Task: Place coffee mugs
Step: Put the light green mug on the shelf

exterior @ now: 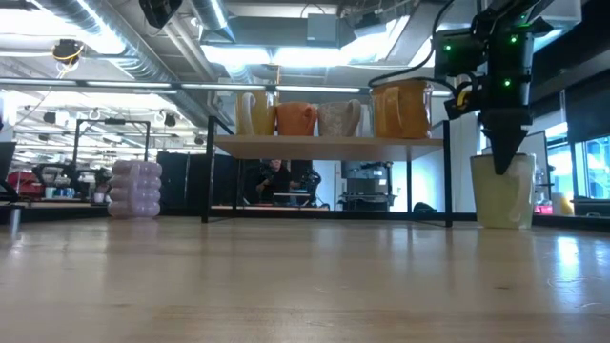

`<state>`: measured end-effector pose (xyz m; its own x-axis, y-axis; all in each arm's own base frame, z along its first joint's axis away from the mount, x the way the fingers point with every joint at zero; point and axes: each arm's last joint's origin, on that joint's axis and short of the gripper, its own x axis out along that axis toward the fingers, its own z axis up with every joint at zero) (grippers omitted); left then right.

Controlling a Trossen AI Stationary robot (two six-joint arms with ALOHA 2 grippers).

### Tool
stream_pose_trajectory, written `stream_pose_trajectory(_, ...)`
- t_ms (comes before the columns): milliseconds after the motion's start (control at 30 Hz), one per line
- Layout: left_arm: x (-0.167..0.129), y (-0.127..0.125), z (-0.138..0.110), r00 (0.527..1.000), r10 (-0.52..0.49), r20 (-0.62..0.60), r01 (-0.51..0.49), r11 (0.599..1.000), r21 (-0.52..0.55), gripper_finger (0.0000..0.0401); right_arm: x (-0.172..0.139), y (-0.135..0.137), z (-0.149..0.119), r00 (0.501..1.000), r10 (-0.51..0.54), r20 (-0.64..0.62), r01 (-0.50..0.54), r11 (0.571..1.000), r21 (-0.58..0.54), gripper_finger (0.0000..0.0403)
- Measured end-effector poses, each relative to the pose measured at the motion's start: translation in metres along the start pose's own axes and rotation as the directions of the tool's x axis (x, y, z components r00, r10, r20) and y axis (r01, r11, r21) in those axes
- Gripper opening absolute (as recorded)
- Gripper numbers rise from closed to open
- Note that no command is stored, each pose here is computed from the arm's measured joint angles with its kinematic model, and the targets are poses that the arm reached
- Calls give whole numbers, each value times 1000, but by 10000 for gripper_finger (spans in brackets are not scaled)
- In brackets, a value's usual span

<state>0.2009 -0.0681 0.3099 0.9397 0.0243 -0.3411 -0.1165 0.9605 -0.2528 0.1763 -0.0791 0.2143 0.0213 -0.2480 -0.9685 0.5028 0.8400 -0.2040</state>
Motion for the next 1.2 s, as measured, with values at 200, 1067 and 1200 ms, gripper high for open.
stream_pose_trajectory(200,0,0,0,1000,0,0,0,1000,0,140,0,0,0,1000,13,-6,-13,1000,-2,8)
stream_pose_trajectory(1067,0,0,0,1000,-1,0,1,1000,0,140,-68,3,-2,991,43,125,-39,999,-35,4)
stream_pose_trajectory(1200,0,0,0,1000,-1,0,1,1000,0,140,-72,18,-6,989,70,133,-64,997,-48,4)
